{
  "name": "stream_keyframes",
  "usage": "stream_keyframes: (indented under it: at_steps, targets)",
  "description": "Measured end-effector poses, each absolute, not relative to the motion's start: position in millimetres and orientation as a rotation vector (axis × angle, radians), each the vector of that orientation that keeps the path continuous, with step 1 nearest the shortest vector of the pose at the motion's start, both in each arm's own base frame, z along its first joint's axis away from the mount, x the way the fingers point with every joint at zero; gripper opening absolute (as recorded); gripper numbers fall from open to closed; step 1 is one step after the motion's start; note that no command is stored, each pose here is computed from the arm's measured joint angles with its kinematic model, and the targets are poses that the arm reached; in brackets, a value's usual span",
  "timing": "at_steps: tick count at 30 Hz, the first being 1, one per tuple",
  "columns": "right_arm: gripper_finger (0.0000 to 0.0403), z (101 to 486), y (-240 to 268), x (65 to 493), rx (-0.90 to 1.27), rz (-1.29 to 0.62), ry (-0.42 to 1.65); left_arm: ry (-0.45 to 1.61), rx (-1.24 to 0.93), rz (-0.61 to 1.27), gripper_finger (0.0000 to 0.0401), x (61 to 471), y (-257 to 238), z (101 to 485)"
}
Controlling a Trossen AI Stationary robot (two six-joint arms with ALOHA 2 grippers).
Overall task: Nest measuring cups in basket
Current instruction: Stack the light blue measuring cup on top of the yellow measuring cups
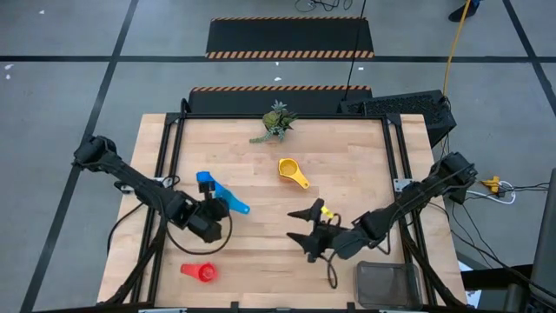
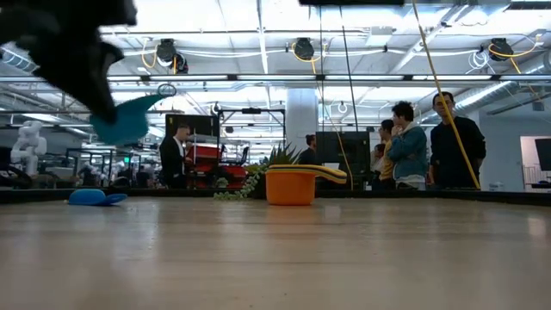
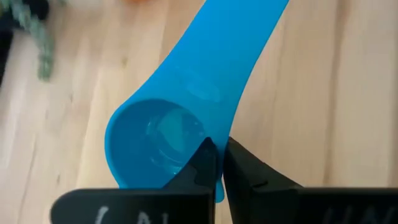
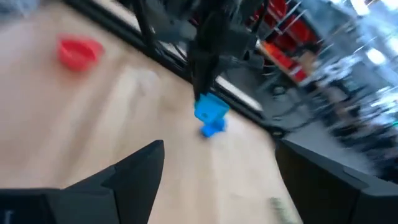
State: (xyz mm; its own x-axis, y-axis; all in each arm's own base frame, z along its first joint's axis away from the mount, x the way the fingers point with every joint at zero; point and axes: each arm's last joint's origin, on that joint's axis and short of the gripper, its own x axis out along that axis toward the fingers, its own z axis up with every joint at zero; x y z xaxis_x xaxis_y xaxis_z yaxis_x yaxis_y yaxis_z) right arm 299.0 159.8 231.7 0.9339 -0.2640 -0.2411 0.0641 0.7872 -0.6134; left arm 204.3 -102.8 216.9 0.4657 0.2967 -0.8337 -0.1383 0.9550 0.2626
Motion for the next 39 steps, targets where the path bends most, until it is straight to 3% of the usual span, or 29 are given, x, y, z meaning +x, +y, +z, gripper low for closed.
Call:
stream_keyframes:
  at_steps: [10, 24, 29, 33, 39]
  targets:
    - [0.0299, 232, 159, 315, -1.121, -0.32, 0.363, 0.788, 0.117, 0.2, 0.0011, 240, -100, 246]
    - [0.0299, 233, 145, 324, -1.576, -0.216, 0.429, 0.723, -0.092, 0.132, 0.0015, 259, -81, 253]
    - [0.0299, 236, 139, 328, -1.682, -0.183, 0.405, 0.731, -0.118, 0.116, 0.0027, 260, -80, 253]
    - [0.0297, 237, 134, 331, -1.722, -0.163, 0.387, 0.731, -0.119, 0.116, 0.0011, 260, -79, 253]
    - [0.026, 237, 125, 336, -1.727, -0.128, 0.36, 0.71, -0.124, 0.11, 0.0023, 262, -80, 254]
